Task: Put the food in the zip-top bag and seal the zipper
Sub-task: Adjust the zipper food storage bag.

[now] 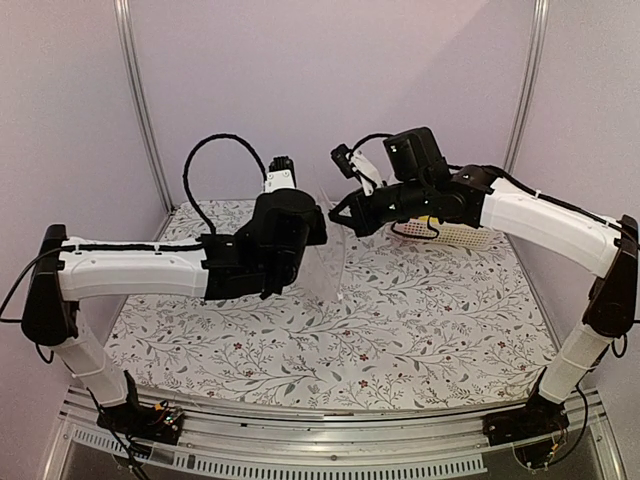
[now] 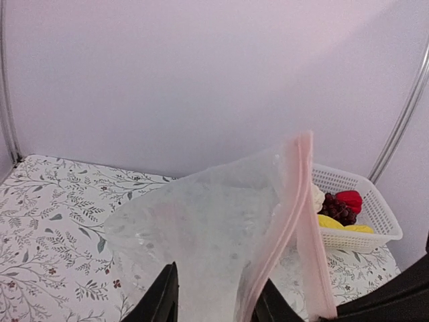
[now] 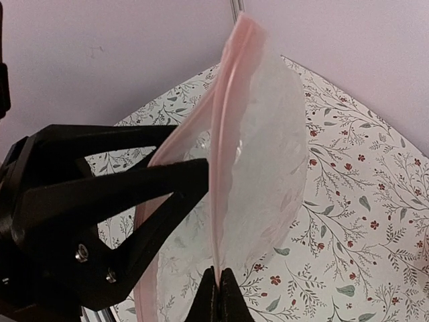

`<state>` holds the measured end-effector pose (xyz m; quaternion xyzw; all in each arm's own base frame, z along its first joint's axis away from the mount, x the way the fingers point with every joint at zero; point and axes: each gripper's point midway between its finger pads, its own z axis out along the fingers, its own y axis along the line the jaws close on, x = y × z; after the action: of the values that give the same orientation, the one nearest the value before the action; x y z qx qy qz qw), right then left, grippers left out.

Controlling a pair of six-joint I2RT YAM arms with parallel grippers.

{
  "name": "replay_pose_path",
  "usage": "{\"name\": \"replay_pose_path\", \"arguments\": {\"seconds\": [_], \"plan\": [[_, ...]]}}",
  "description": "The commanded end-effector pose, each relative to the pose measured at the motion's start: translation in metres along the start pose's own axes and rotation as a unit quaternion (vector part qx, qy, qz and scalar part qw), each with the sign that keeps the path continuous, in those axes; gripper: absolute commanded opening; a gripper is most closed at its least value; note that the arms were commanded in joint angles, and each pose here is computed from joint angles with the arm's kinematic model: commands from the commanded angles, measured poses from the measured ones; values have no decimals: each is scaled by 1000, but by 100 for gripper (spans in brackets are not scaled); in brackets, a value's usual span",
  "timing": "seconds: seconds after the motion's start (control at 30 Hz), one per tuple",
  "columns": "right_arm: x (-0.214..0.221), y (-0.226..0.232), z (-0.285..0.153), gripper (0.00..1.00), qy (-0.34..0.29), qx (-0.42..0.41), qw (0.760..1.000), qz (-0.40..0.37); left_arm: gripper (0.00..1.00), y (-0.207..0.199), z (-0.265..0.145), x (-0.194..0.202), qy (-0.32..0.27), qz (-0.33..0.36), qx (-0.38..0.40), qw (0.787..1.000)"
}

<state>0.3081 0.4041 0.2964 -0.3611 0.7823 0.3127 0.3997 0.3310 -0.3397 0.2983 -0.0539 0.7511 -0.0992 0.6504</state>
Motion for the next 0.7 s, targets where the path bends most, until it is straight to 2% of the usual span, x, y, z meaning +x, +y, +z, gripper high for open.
{"name": "replay_pose_path", "arguments": {"seconds": [0.0, 0.13, 0.3, 0.37, 0.4, 0.67], "plan": [[8, 10, -2, 0, 10, -16, 1000, -21, 35, 15, 8, -29, -30, -6, -12, 999], [12, 12, -2, 0, 14, -19, 999, -25, 34, 13, 13, -39, -38, 3, -8, 999], [13, 5, -3, 0, 14, 2, 1000, -27, 19, 16, 13, -50, -51, 3, -13, 999], [11, -3, -5, 0, 10, 26, 999, -28, 5, 21, 11, -54, -57, 1, -16, 998], [10, -8, -7, 0, 7, 41, 999, -28, 2, 23, 9, -55, -60, -2, -17, 998], [-17, -25, -31, 0, -37, 96, 994, -26, 0, 33, 5, -51, -54, -3, -18, 998]]}}
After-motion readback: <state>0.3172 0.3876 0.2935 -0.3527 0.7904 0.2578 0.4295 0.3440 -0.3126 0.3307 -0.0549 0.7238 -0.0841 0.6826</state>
